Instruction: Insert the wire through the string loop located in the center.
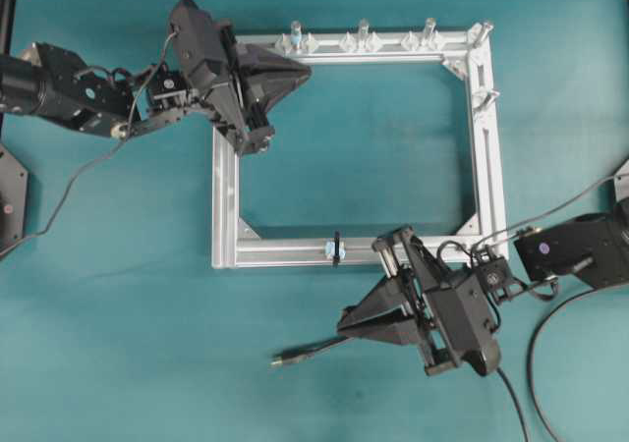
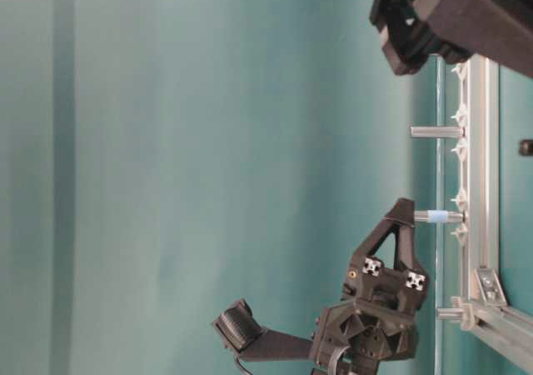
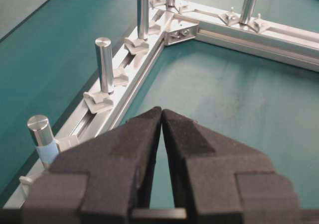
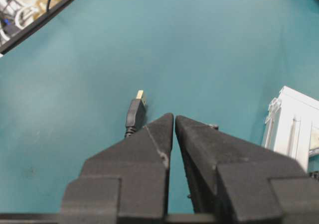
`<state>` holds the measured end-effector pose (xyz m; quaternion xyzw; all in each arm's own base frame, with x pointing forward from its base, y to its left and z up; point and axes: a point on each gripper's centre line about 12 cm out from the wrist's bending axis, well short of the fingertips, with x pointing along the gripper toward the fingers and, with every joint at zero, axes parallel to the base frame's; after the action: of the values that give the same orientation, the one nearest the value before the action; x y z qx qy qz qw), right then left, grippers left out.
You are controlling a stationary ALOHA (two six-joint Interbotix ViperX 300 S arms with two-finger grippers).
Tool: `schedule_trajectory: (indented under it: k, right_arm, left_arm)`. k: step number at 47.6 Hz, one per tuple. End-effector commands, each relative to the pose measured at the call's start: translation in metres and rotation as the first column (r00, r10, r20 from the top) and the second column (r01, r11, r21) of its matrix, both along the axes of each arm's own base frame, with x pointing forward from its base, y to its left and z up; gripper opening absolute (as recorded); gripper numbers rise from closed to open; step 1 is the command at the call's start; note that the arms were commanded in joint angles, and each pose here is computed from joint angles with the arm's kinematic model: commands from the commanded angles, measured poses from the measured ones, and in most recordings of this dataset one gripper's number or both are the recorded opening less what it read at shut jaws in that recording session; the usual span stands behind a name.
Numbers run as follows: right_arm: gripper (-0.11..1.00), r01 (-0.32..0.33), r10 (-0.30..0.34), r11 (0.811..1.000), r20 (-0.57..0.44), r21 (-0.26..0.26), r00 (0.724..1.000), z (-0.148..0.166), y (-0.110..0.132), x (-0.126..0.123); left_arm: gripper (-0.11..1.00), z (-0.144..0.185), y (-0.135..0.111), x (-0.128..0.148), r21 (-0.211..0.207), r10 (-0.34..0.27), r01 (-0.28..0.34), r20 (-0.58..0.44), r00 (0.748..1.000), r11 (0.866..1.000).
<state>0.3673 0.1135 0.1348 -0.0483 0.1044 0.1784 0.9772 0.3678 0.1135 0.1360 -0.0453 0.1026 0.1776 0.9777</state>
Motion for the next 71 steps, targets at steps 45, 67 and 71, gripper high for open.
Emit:
schedule_trajectory:
  k: [45,67,71]
  right_arm:
    - [0.00,-0.004,0.003,1.000,-0.074,-0.009,0.997,0.007,0.007,0.003]
    - [0.61,0.019,-0.013,0.998,-0.110,0.051,0.994,0.006,0.011,0.015]
    - [0.60,0.020,-0.012,0.998,-0.122,0.062,0.992,0.003,0.013,0.014]
  left_arm:
    - [0.00,0.068,-0.030,-0.037,-0.027,-0.090,0.088,-0.072,0.993,0.996]
    - [0.02,0.076,-0.037,-0.065,-0.027,-0.094,0.092,-0.072,0.993,0.995]
    - [0.02,0.076,-0.038,-0.069,-0.026,-0.094,0.092,-0.070,0.993,0.995]
